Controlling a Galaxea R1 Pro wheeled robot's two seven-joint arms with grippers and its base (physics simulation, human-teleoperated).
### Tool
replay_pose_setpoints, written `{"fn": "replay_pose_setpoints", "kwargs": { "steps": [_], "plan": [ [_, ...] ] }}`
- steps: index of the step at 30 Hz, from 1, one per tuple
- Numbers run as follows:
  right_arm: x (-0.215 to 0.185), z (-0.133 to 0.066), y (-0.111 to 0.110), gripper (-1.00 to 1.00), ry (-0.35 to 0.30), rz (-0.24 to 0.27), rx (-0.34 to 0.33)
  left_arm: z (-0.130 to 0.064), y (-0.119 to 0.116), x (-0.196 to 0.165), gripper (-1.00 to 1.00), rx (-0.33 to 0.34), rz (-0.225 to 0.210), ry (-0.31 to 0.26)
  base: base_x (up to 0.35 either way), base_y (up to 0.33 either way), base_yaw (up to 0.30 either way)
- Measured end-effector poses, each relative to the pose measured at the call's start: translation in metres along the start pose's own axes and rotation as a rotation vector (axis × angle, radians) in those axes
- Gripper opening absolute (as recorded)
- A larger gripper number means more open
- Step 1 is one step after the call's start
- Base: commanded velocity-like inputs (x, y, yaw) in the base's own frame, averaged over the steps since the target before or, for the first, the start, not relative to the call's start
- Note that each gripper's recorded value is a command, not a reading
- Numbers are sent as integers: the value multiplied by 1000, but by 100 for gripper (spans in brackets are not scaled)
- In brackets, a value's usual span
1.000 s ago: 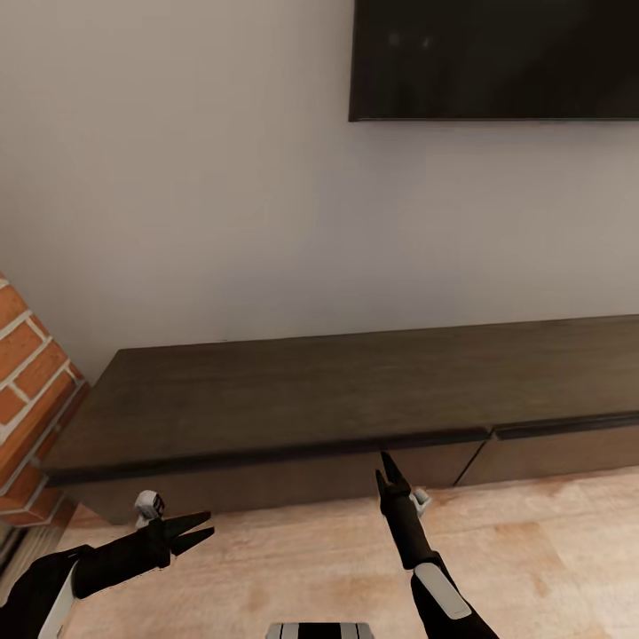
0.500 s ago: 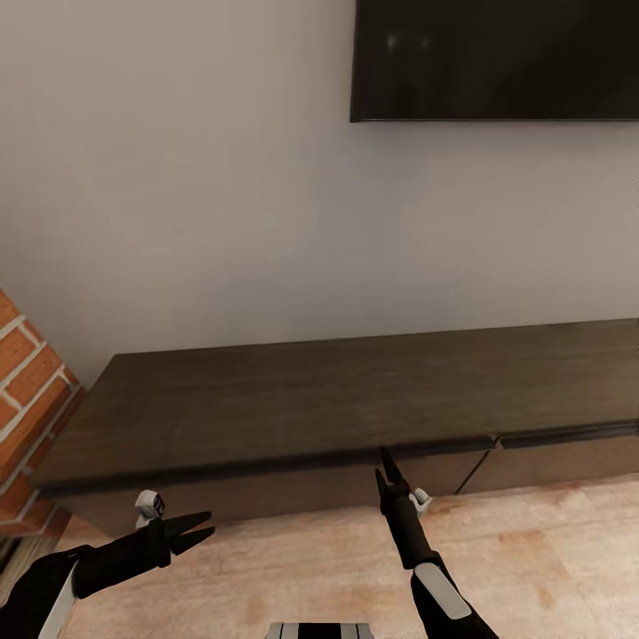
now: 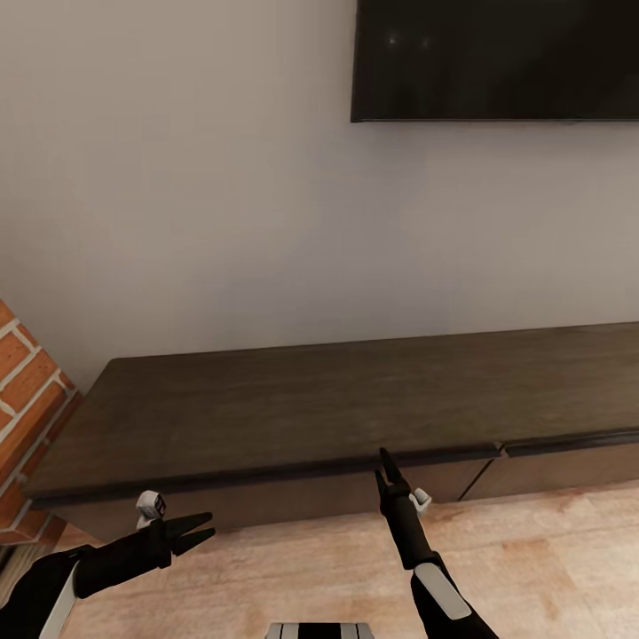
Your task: Place each of the two pumpkins and all three candles from the living room inside a cabinet in the living room (use any cabinet), then make sure every cabinet is closed, and position the cauldron so it is next to a table in the living room.
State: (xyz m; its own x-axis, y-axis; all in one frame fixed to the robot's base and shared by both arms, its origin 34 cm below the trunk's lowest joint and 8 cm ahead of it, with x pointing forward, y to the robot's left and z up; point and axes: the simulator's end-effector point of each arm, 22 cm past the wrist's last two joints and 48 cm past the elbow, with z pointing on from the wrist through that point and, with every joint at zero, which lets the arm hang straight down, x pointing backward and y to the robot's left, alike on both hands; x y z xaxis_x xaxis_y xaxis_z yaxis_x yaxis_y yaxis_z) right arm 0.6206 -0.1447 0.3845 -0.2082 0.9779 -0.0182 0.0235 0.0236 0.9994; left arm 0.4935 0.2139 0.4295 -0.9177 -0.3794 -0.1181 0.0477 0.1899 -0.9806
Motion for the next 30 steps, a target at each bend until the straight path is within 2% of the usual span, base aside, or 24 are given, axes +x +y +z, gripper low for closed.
{"fn": "replay_pose_setpoints", "kwargs": {
  "steps": [8,9,15,17,21,30],
  "plan": [
    [0,0,-2,100,2,3,11,0,0,0,100,1,0,0,3,0,0],
    [0,0,-3,-100,2,3,14,0,0,0,100,1,0,0,0,0,0],
    [0,0,-10,-100,2,2,45,0,0,0,100,1,-1,0,-27,0,0],
    [0,-2,-18,-100,1,9,77,0,0,0,100,0,-1,0,-50,0,0],
    [2,-4,-19,-100,9,26,73,0,0,0,100,0,-1,0,-13,0,0],
    [3,-4,-19,-100,13,26,73,0,0,0,100,0,-1,0,-11,0,0]
  ]
}}
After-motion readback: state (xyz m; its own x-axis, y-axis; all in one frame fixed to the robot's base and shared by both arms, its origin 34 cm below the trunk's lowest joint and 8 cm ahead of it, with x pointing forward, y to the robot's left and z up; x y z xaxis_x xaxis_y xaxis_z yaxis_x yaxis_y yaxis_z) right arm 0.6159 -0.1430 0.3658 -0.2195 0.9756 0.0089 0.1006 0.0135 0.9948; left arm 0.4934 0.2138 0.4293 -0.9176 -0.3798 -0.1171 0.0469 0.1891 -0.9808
